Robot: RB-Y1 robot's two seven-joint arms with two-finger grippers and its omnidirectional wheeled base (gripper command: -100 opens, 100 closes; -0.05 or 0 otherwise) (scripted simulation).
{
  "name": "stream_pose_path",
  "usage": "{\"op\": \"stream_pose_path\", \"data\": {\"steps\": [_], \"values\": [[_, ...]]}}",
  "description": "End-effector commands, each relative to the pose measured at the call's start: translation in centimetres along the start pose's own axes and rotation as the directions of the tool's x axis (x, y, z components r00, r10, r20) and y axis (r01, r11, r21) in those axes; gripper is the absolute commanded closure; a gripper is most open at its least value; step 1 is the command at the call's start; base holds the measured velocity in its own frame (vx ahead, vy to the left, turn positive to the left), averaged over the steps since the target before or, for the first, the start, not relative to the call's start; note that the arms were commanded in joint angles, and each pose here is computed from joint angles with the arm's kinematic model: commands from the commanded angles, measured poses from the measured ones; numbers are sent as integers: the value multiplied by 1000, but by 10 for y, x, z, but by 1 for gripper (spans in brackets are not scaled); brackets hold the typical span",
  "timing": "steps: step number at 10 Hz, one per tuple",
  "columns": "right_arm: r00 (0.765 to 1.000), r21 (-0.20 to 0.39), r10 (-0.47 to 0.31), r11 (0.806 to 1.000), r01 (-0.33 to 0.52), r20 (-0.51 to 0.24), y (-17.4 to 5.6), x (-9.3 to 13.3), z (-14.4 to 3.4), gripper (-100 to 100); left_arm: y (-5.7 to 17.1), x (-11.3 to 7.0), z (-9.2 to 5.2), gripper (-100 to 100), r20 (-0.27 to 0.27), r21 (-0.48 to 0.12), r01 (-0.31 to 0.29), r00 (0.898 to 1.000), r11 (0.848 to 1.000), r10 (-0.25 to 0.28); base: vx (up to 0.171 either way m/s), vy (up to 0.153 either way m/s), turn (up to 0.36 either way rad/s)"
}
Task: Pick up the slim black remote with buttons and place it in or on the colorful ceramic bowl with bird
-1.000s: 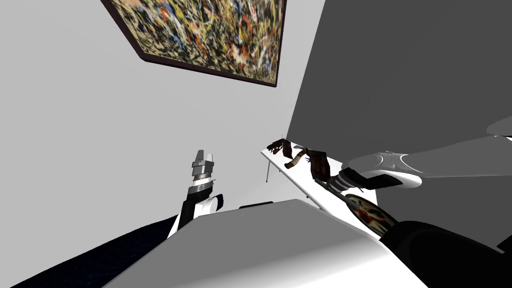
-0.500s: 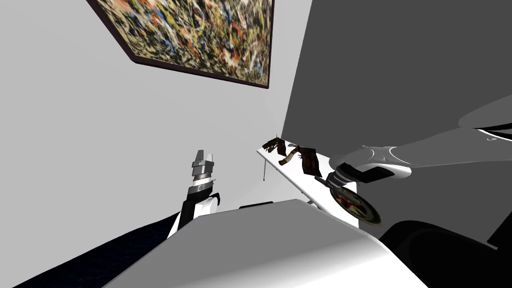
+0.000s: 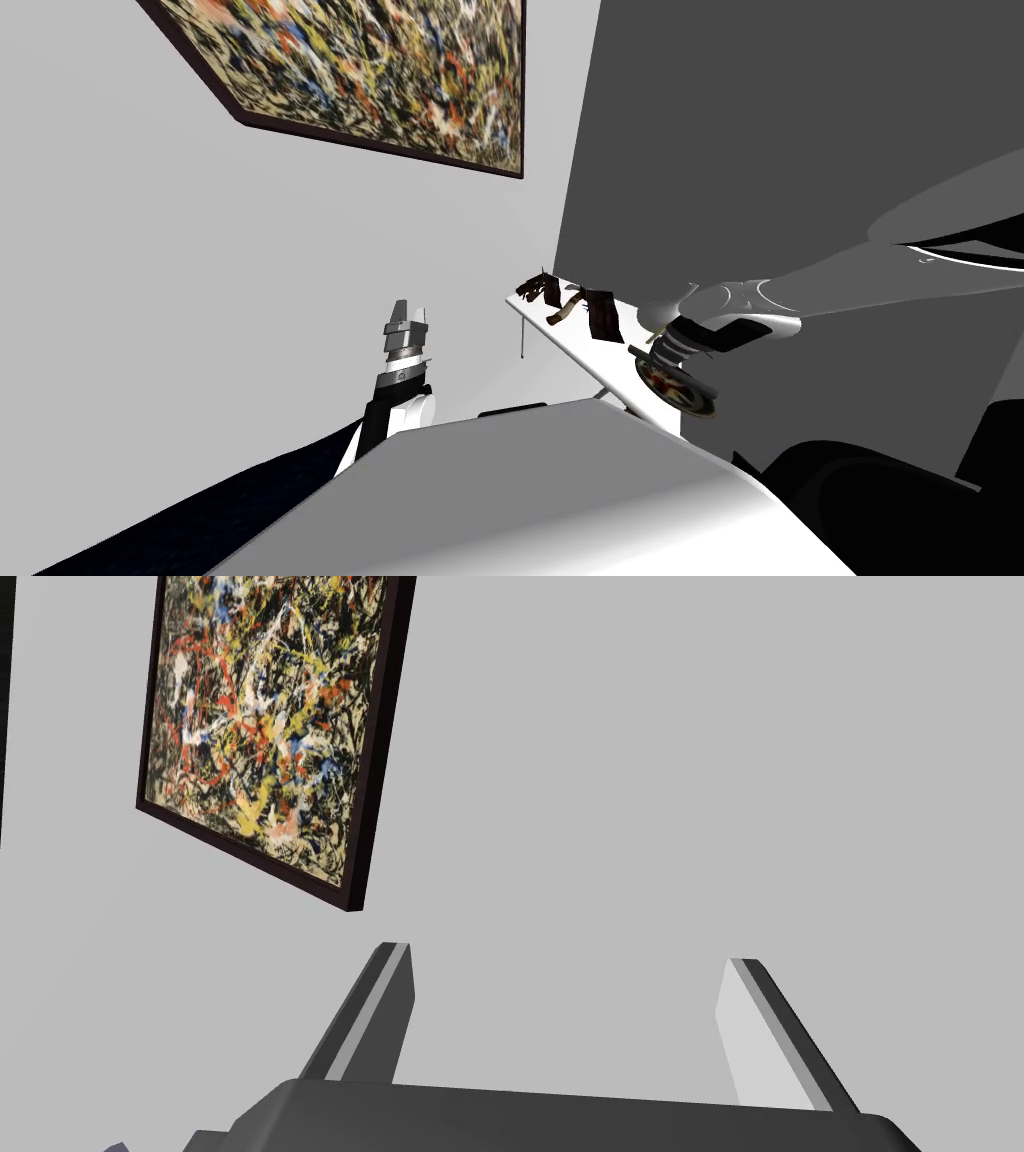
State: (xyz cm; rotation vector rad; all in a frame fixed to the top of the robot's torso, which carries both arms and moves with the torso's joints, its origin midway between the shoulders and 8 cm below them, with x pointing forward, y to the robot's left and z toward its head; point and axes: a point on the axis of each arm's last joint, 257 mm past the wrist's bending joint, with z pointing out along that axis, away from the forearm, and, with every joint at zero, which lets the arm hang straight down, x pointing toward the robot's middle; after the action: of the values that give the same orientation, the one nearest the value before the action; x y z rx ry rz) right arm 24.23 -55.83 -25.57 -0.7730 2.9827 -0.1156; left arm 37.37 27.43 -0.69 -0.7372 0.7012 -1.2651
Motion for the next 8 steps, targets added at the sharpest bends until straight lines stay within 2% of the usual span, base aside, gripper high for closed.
{"op": "stream_pose_path", "data": {"steps": [1, 3, 4, 8], "values": [[1000, -2, -3, 1000, 3, -18, -1, -4, -6, 100, 0, 0, 0, 0, 0, 0, 0, 1000, 1000, 0, -46, -50, -97], [1000, -1, -4, 1000, 4, -21, -2, -6, -7, 100, 0, 0, 0, 0, 0, 0, 0, 1000, 1000, 0, -20, -32, -52], [1000, -2, -2, 1000, 2, -22, -2, -5, -8, -100, 0, 0, 0, 0, 0, 0, 0, 1000, 1000, 0, 0, 0, 0], [1000, -2, -1, 1000, 1, -22, -2, -5, -8, -100, 0, 0, 0, 0, 0, 0, 0, 1000, 1000, 0, 0, 0, 0]]}}
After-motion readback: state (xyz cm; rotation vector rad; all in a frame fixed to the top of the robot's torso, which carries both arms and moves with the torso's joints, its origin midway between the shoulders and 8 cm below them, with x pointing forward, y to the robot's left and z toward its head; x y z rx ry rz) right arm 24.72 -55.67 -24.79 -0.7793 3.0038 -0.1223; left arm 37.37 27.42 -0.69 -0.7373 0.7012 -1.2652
